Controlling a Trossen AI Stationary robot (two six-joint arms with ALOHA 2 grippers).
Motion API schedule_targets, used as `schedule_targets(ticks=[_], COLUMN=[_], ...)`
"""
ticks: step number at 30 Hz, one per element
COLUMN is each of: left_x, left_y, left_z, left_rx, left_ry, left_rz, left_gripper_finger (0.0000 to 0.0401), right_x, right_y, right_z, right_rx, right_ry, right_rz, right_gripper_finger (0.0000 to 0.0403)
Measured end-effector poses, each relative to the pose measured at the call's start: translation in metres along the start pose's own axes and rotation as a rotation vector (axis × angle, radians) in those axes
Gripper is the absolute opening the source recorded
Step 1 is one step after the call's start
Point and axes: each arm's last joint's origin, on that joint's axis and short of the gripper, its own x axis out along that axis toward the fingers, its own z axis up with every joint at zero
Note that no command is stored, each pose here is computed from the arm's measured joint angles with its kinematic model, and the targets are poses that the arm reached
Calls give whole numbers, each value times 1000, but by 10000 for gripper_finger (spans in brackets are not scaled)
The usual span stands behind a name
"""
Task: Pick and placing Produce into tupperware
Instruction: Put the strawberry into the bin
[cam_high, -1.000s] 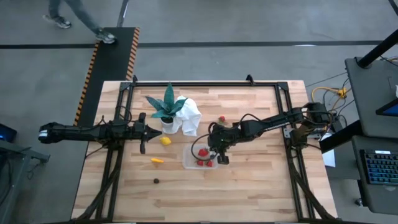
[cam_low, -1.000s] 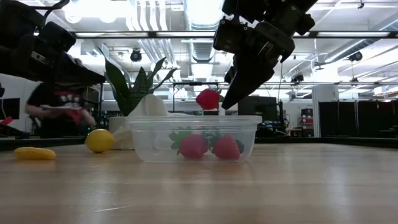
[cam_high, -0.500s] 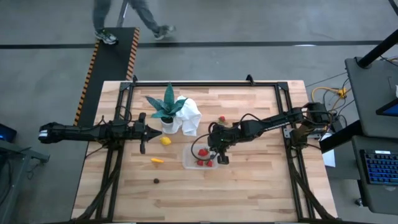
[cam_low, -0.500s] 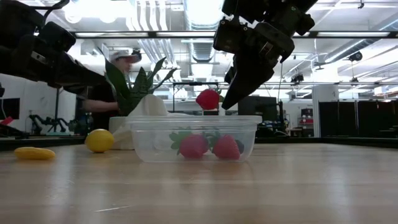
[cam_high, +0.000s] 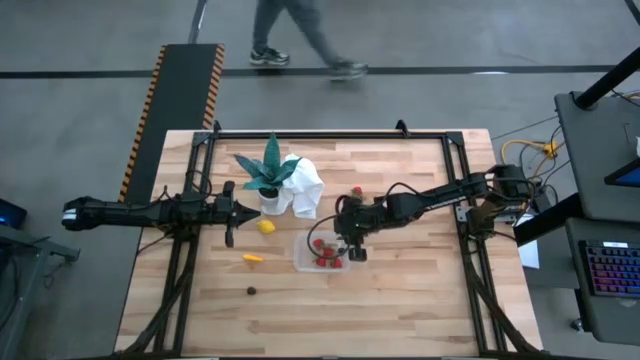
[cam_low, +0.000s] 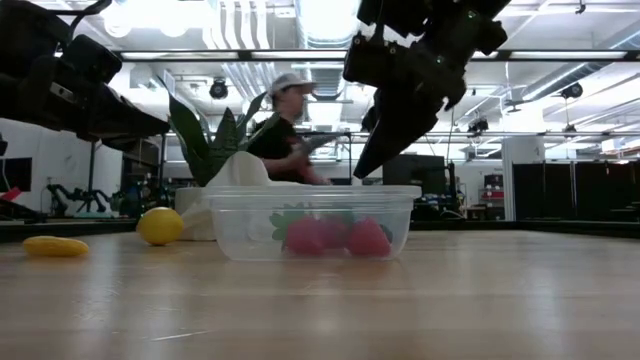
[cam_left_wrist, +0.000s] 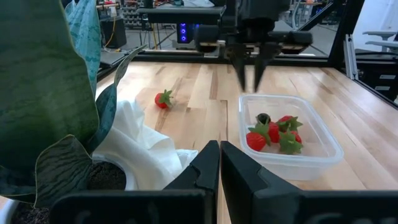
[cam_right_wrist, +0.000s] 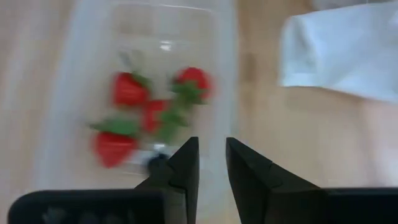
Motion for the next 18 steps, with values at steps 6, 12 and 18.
schedule_targets(ticks=[6,12,18], left_x=[0,0,0], left_y=[0,0,0], left_z=[0,0,-1], left_rx=[-1,-1,-1], left_ry=[0,1,6], left_rz=[0,0,0], left_gripper_finger=[0,0,0], right_x=[-5,-29,-42], right_y=[-16,-53,-88], right_z=[-1,-4,-11], right_rx=[-64,65,149], right_ry=[25,83,77], right_rz=[-227,-391,-295], right_gripper_finger=[67,71,109])
